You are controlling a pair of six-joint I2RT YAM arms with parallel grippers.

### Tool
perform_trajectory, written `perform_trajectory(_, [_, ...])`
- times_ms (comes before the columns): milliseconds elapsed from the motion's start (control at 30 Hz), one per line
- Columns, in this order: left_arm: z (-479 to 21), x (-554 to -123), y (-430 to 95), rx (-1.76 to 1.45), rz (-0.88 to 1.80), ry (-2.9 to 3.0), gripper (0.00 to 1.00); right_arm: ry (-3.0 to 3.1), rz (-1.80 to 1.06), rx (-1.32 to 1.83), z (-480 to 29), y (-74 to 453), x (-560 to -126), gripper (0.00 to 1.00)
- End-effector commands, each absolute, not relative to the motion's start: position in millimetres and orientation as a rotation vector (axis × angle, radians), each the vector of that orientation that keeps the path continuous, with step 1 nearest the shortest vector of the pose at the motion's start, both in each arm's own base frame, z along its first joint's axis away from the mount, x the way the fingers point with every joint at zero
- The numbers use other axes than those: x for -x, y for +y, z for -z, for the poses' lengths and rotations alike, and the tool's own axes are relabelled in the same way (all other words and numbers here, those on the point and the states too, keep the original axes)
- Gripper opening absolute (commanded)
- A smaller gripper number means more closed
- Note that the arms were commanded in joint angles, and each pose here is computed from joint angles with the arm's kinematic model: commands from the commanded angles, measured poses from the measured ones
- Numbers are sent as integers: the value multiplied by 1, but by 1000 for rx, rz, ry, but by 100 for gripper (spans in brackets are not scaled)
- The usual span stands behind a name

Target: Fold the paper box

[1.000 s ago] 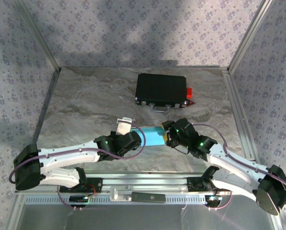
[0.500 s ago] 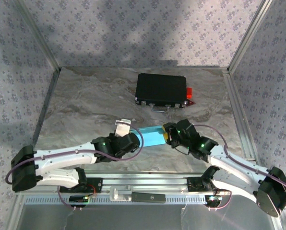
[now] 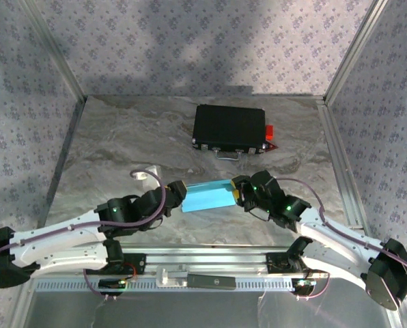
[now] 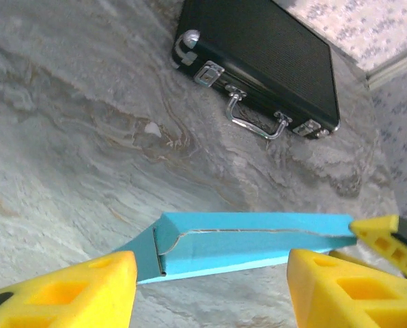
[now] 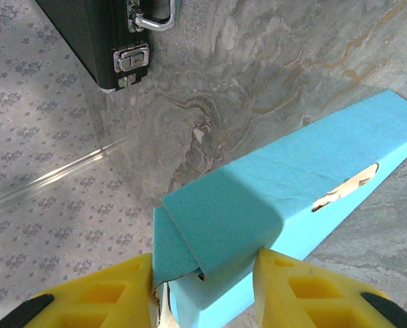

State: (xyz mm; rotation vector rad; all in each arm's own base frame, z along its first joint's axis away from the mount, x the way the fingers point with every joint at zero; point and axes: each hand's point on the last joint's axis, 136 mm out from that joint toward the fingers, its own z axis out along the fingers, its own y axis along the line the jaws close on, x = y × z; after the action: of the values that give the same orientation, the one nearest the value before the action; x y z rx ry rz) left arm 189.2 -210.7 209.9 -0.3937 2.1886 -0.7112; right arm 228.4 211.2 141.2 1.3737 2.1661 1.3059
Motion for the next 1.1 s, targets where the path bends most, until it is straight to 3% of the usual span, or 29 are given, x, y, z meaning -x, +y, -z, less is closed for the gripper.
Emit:
perform_trajectory(0, [-197, -188, -219, 707, 877, 2241, 63, 2221, -1153, -1406, -114, 194, -218, 38])
perform_trajectory(300, [-169, -180, -241, 1069, 1069, 2289, 67, 2210, -1146, -1402, -116, 191, -218, 38])
perform_trajectory(767, [-140, -194, -238, 1354, 1180, 2163, 64, 2215, -1149, -1389, -115, 191, -217, 36])
perform_trajectory(1067, [-163, -200, -229, 1358, 1243, 2075, 64, 2219, -1148, -1385, -114, 191, -217, 34])
